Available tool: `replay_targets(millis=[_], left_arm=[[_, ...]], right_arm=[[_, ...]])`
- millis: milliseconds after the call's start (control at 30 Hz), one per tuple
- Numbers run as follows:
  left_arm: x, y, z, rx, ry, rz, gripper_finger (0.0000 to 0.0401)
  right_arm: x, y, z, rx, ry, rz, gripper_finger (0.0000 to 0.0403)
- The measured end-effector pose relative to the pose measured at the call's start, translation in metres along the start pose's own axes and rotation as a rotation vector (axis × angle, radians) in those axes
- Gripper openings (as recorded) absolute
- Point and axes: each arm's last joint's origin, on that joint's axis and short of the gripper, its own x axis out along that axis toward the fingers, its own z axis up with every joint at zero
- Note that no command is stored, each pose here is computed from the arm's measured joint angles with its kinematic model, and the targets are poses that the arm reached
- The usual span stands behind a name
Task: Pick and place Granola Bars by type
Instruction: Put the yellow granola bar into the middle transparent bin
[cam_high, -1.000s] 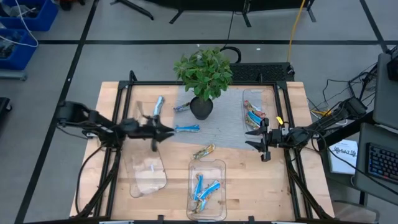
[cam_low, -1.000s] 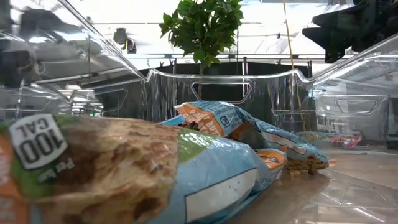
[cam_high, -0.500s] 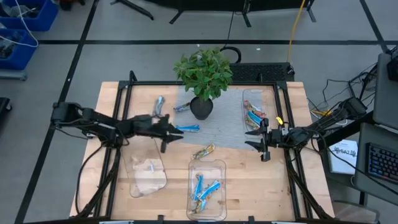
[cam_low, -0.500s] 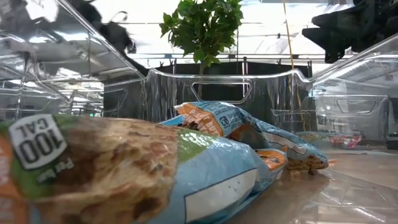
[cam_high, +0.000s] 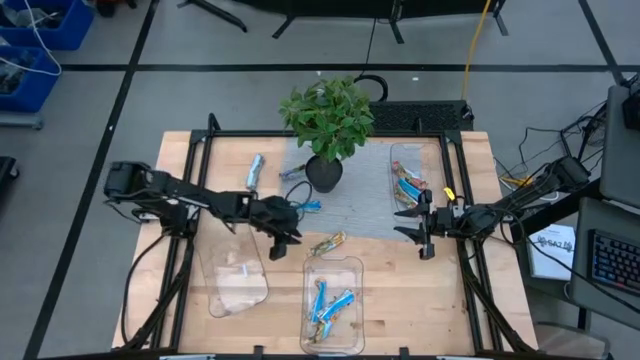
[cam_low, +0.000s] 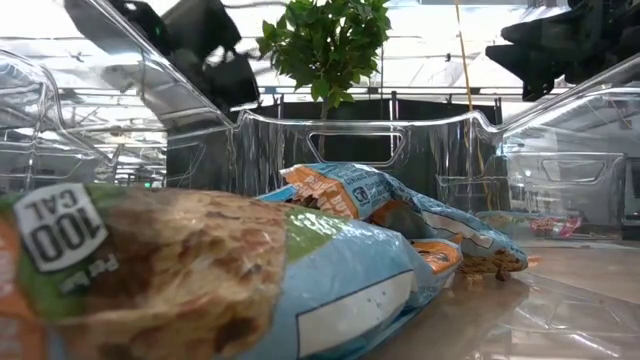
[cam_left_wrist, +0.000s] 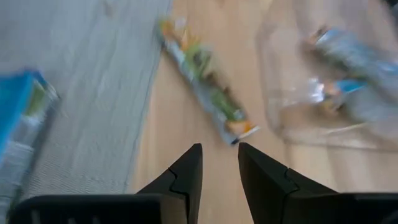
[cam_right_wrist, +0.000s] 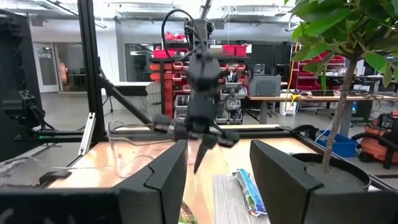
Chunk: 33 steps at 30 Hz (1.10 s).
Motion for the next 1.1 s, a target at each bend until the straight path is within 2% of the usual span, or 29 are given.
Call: replay_targets(millis=[100, 233, 333, 700, 1100], left_arm=[[0.016, 0.004, -0.005, -0.02, 0.046, -0.01, 0.0108], [0.029, 0.004, -0.005, -0.034, 0.025, -0.085, 0.0108], [0.036, 0.006, -0.008, -0.046, 0.036, -0.084, 0.0108], [0.038, 0.006, -0.007, -0.066, 0.019, -0.118, 0.0108], [0.038, 0.006, -0.006, -0.138, 0.017, -0.111, 0.0108]], right_arm=[[0.0, 0.0, 0.0, 0.002, -0.004, 0.0, 0.0167], [0.0, 0.0, 0.001, 0.003, -0.006, 0.0, 0.0167], [0.0, 0.0, 0.001, 0.003, -0.006, 0.001, 0.0167], [0.0, 0.0, 0.001, 0.006, -0.007, 0.002, 0.0167], [0.0, 0.0, 0.001, 0.005, -0.006, 0.002, 0.0167]])
